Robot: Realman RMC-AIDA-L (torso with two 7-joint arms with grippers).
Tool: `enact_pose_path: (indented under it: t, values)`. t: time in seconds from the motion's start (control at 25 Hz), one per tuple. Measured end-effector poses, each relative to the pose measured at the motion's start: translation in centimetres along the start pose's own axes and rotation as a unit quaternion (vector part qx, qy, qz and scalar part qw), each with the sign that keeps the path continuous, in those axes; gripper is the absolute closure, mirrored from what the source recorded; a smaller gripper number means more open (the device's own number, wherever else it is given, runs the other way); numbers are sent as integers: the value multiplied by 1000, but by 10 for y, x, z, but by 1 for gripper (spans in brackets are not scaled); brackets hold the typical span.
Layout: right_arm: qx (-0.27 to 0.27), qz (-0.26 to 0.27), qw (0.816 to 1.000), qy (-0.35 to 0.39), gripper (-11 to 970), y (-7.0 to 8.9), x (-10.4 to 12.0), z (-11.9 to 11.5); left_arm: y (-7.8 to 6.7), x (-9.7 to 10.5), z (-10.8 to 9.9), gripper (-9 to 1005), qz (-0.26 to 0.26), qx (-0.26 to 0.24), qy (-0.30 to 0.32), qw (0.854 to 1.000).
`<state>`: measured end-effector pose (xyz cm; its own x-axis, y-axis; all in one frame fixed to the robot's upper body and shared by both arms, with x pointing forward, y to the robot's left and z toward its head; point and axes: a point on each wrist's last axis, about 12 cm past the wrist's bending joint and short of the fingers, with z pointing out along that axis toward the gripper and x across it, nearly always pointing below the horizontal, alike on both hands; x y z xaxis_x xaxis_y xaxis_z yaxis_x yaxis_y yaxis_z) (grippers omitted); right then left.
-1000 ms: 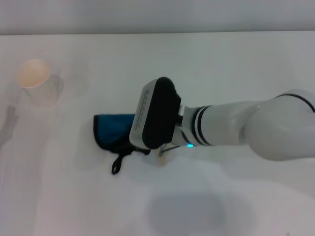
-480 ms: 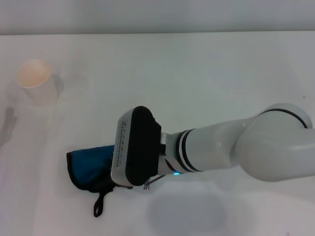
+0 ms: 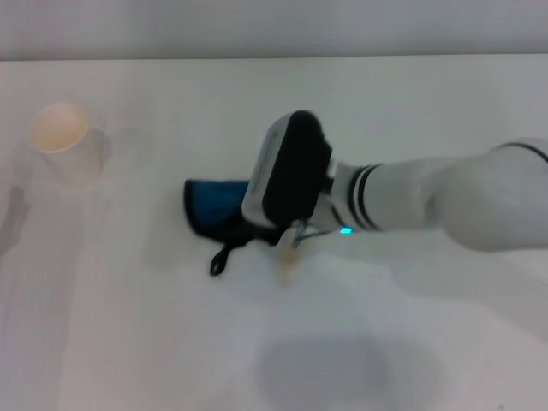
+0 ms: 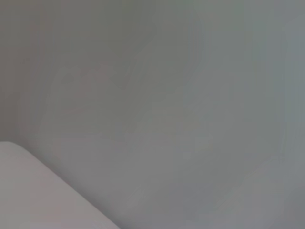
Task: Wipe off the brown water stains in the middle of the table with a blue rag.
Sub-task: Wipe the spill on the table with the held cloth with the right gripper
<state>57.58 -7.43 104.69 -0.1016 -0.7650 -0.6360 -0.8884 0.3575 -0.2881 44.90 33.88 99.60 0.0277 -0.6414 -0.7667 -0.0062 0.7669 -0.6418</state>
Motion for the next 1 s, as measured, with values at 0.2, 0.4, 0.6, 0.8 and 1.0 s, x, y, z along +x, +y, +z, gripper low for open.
enact_pose_path:
  t: [0.2, 0.4, 0.6, 0.8, 1.0]
  values:
    - [47, 34, 998, 27, 892, -34, 17, -2, -1, 0, 1, 108, 0, 2, 0, 1000]
    - [74, 67, 994, 40, 892, -52, 29, -6, -1, 0, 2, 108, 0, 3, 0, 1000]
    - [51, 63, 996, 32, 892, -41, 21, -5, -1, 0, 2, 108, 0, 3, 0, 1000]
    - [-24, 23, 999, 2, 892, -2, -12, -4, 1, -4, 1, 108, 3, 2, -6, 1000]
    - [-100, -27, 995, -13, 892, 34, -33, -10, 3, -8, 2, 109, -3, 5, -11, 1000]
